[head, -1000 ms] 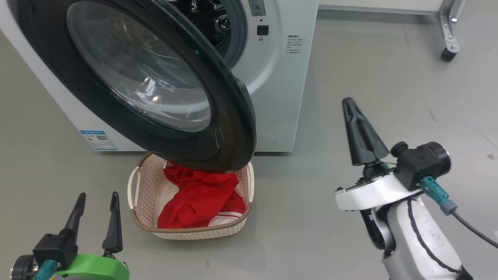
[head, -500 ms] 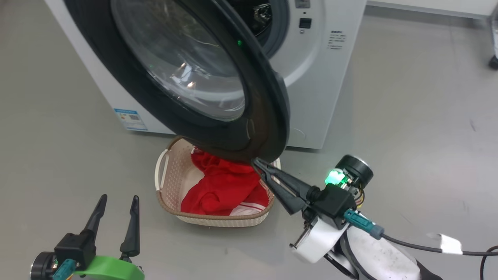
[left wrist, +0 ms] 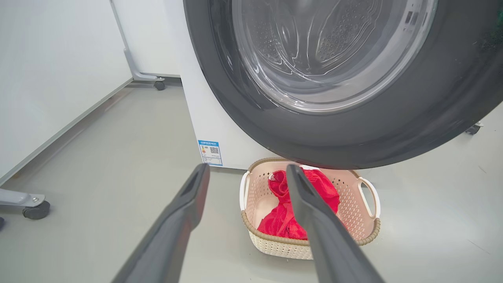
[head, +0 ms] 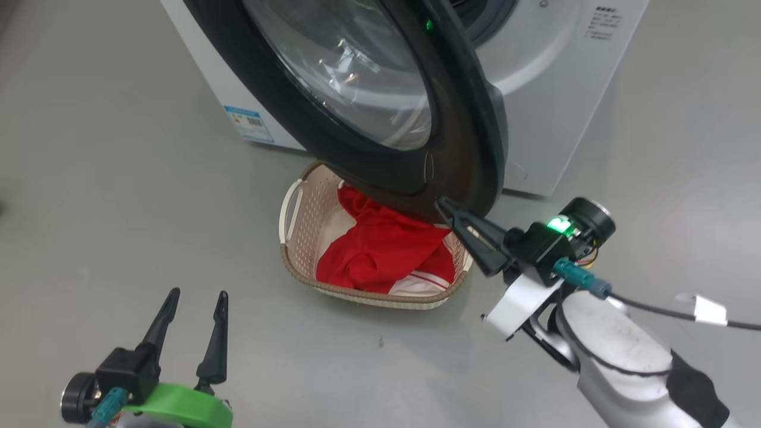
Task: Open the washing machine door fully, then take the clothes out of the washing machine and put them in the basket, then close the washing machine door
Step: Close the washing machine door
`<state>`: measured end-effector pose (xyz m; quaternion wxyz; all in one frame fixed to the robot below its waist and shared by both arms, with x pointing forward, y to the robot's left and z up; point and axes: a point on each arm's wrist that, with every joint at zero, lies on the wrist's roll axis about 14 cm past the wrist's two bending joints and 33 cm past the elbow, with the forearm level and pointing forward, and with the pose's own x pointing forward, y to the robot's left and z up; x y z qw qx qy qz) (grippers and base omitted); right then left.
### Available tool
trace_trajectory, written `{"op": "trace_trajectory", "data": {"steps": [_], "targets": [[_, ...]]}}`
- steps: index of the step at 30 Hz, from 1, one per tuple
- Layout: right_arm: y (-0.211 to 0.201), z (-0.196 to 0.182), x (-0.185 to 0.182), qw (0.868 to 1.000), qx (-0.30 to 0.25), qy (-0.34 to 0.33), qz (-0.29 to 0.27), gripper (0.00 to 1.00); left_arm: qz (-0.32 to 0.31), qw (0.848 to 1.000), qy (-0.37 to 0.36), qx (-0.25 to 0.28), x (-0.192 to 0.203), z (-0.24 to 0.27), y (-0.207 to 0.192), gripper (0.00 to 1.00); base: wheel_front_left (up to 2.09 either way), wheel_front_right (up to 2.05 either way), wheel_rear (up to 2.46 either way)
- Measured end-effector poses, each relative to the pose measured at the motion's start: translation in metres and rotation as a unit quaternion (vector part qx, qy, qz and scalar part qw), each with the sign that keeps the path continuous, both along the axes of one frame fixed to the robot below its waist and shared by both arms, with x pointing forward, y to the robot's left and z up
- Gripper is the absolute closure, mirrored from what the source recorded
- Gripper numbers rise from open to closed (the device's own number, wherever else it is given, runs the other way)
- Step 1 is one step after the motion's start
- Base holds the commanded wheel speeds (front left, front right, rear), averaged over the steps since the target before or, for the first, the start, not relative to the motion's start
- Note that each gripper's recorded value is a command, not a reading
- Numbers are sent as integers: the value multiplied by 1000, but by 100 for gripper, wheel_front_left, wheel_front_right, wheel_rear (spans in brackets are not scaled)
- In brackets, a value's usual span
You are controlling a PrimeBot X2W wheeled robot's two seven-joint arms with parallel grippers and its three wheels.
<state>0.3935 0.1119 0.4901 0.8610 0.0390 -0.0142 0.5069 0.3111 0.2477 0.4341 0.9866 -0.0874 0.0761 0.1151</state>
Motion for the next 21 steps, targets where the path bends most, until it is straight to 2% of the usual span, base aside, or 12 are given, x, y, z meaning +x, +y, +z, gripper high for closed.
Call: {"op": "trace_trajectory", "data": {"steps": [10,21], "targets": [[-7,-23,61,999,9,32,-40,100,-12,1000,-7,-17,31,0,-8,0,0,0,0],[-34,-21,146,993,25,10,-111,100,-33,999,19,-38,49,-21,-23,0,0,0,0]]}}
